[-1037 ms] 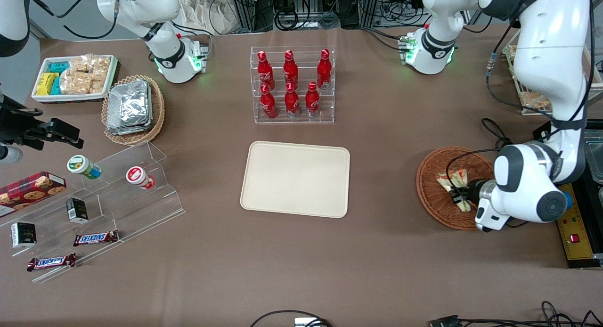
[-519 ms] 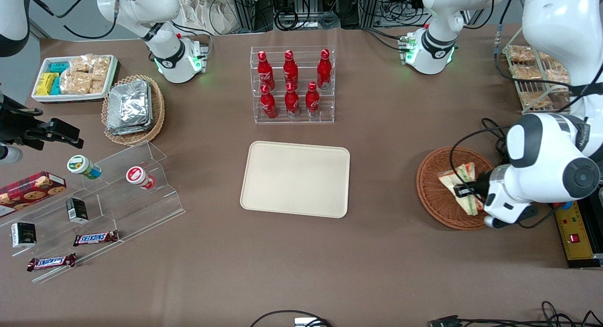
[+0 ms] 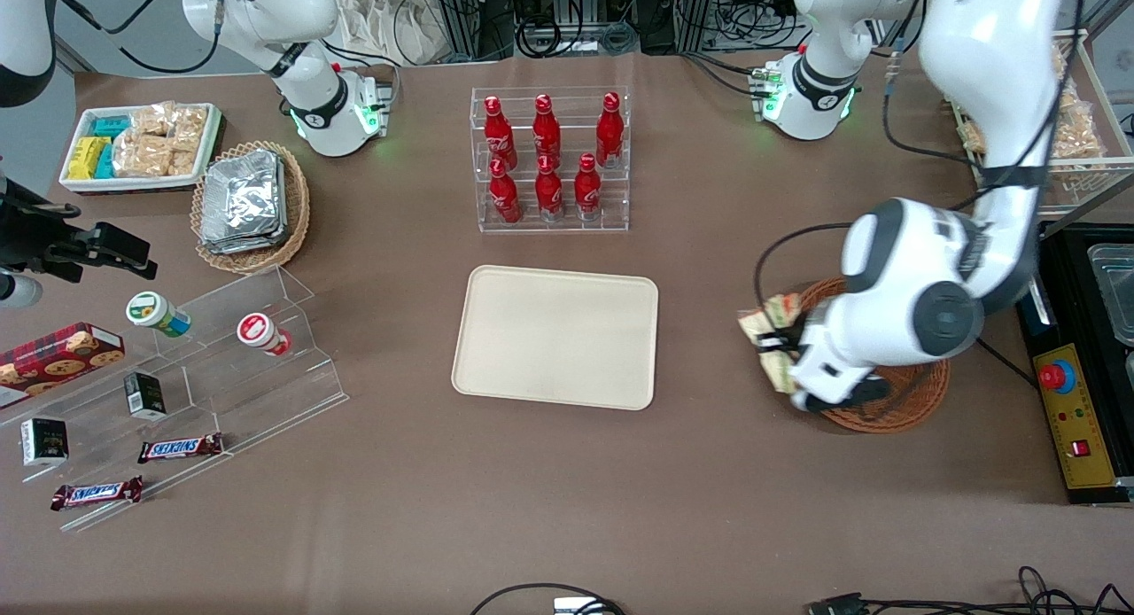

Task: Place sandwich from basket to tray
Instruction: 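Lift the sandwich and carry it with the left gripper over the beige tray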

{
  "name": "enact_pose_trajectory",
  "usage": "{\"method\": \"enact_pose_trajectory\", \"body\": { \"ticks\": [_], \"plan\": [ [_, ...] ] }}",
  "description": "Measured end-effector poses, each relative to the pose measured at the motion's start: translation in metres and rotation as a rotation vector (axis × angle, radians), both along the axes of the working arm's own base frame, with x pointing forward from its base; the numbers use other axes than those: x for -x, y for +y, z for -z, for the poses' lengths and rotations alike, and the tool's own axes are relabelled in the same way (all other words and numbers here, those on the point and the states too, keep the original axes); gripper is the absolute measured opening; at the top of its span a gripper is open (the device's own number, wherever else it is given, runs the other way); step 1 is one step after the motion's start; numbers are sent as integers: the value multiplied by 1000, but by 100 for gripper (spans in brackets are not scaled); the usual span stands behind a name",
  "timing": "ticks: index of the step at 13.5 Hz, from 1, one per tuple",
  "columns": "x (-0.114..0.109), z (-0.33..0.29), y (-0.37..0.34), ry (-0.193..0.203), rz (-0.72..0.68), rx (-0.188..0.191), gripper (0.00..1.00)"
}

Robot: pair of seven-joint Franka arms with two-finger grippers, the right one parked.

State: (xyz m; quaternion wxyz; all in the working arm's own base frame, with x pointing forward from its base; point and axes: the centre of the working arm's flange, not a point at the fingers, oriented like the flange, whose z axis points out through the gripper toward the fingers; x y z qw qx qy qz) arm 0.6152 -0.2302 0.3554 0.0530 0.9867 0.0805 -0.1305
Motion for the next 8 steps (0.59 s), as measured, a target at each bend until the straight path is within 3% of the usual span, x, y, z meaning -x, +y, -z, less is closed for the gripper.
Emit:
{"method": "enact_pose_trajectory", "body": {
  "ticks": [6, 8],
  "plan": [
    [25, 59, -119, 42, 98, 8, 22],
    [37, 89, -150, 51, 169, -18, 22]
  ]
}}
